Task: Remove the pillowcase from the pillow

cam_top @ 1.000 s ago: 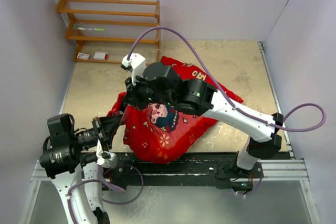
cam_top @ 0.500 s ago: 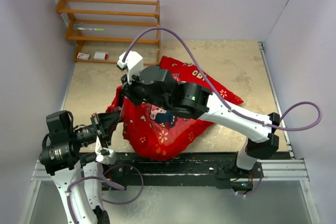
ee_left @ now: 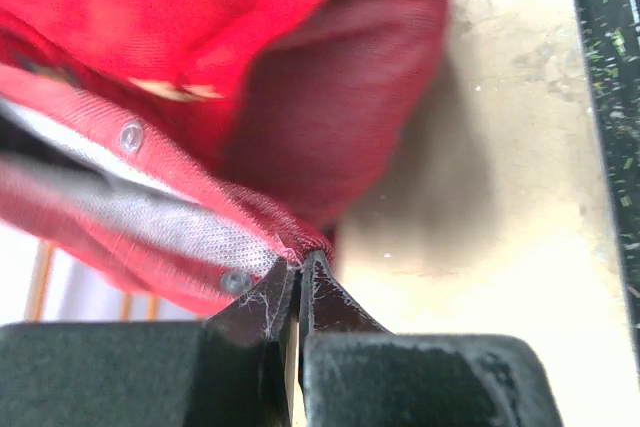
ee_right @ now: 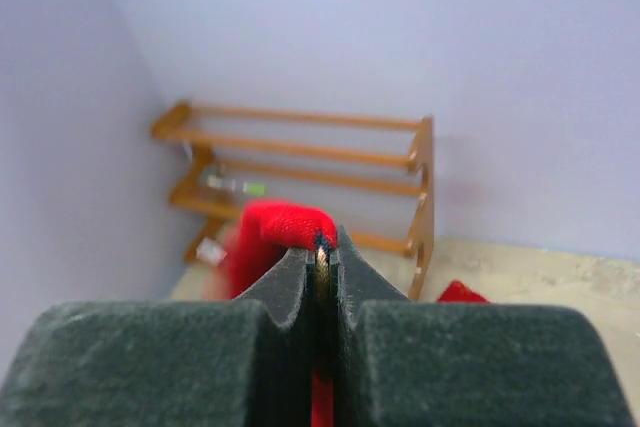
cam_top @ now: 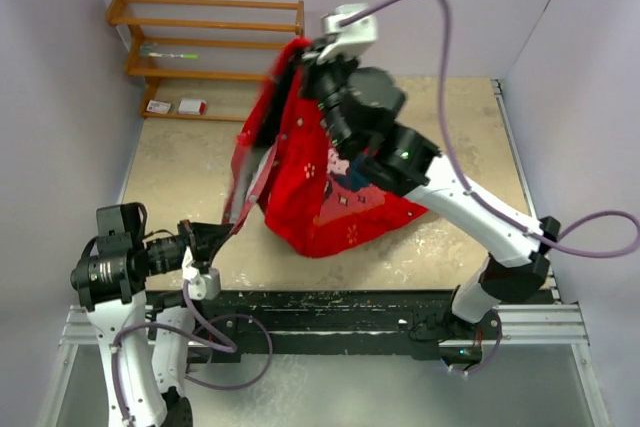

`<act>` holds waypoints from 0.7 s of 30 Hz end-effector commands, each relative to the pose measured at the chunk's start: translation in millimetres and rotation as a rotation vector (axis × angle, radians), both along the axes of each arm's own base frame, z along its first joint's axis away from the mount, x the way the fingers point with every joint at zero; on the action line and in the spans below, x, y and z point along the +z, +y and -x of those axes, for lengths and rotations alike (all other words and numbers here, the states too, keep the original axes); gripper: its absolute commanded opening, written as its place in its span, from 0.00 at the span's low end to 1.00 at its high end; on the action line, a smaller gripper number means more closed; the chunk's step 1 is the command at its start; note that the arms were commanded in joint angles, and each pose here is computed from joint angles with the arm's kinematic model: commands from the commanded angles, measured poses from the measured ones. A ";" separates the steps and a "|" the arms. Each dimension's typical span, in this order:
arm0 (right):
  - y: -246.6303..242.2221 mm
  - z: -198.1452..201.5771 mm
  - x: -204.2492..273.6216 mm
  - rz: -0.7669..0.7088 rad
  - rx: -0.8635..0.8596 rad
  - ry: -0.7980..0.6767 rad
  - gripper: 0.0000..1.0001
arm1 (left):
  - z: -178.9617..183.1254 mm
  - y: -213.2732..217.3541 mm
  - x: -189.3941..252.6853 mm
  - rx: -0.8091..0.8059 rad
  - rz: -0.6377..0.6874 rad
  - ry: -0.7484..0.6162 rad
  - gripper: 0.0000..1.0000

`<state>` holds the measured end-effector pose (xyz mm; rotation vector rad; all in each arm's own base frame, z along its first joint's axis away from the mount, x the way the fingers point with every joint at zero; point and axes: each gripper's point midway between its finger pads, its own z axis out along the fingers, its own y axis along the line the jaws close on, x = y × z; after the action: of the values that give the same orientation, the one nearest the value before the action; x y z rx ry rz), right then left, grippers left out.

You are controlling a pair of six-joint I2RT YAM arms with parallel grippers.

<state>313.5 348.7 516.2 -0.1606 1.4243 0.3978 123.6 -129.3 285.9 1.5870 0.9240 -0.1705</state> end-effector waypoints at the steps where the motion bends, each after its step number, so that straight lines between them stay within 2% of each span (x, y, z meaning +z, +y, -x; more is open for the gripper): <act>1: -91.1 14.4 107.0 -0.390 -0.145 -0.178 0.00 | -0.1 5.9 -15.5 0.044 -0.005 0.212 0.00; 6: -80.6 1.5 110.6 -0.396 0.039 -0.162 0.00 | 6.7 9.6 -31.4 0.033 -0.095 0.232 0.00; 7: -79.0 -0.4 112.4 -0.399 0.092 -0.162 0.00 | 7.1 10.5 -32.9 0.034 -0.108 0.223 0.05; 8: -75.5 0.8 113.3 -0.388 0.133 -0.162 0.00 | 7.7 10.4 -30.5 0.036 -0.108 0.216 0.30; 9: -69.9 2.3 111.8 -0.363 0.163 -0.157 0.00 | 8.6 8.3 -22.9 0.035 -0.088 0.212 0.65; 10: -63.3 2.5 107.4 -0.335 0.188 -0.143 0.00 | 10.1 4.4 -9.8 0.032 -0.050 0.214 0.84; 11: -57.9 2.5 104.5 -0.320 0.207 -0.133 0.00 | 12.1 -1.5 6.9 0.020 0.009 0.222 0.92; 13: -40.0 7.7 92.9 -0.300 0.292 -0.097 0.00 | 13.9 -12.3 46.9 -0.010 0.126 0.231 0.99; 15: -25.9 12.0 73.6 -0.280 0.352 -0.049 0.00 | 14.4 -20.1 82.6 -0.029 0.248 0.303 1.00; 21: 13.4 31.5 33.3 -0.255 0.442 0.049 0.00 | 8.1 -27.2 133.0 -0.083 0.403 0.403 0.90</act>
<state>315.6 351.5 510.6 -0.2714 1.4800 0.7793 121.7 -146.0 381.1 1.3392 1.0565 -0.4798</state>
